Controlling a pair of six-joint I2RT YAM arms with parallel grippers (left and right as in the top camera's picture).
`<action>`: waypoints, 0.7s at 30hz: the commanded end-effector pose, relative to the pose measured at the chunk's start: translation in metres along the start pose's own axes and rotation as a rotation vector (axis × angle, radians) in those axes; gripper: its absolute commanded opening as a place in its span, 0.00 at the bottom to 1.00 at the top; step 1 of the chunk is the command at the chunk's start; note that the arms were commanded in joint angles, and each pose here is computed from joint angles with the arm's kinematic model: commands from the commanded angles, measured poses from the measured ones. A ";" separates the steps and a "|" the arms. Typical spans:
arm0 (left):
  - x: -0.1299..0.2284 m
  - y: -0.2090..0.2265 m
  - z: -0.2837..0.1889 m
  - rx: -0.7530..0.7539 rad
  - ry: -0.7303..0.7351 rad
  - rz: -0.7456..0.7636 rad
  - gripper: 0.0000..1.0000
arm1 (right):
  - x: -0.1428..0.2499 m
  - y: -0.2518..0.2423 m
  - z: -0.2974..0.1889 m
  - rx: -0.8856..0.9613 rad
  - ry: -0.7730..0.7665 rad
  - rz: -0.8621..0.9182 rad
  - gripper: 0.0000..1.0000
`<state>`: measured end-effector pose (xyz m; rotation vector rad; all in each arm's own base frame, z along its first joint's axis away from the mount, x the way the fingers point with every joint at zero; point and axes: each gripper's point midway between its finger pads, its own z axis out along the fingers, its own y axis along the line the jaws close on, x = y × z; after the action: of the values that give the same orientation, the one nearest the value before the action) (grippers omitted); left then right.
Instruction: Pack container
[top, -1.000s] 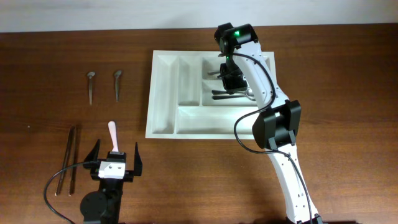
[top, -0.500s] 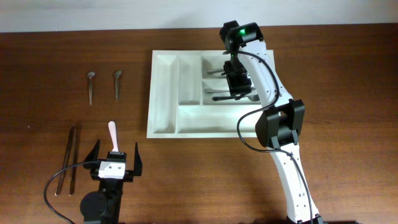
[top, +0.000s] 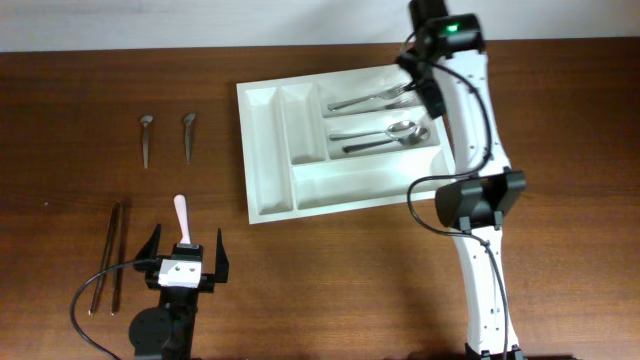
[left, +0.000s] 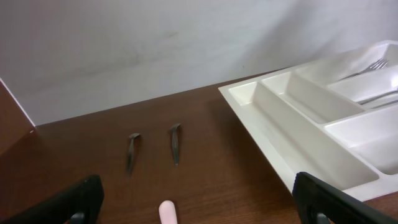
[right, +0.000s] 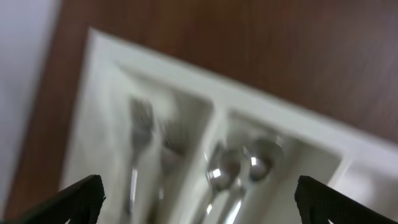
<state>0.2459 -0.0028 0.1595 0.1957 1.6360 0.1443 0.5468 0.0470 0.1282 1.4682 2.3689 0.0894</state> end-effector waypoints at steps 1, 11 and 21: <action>0.003 0.001 0.000 -0.010 0.003 -0.003 0.99 | -0.034 0.006 -0.046 -0.071 -0.155 -0.034 0.99; 0.003 0.001 0.000 -0.010 0.003 -0.003 0.99 | -0.125 -0.036 -0.090 0.231 -0.458 -0.676 0.99; 0.003 0.001 0.000 -0.010 0.003 -0.003 0.99 | -0.177 -0.106 -0.083 0.295 -0.278 -0.771 0.99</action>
<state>0.2459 -0.0028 0.1595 0.1957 1.6360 0.1443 0.5130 -0.1213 0.1981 0.5921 2.5865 -0.6780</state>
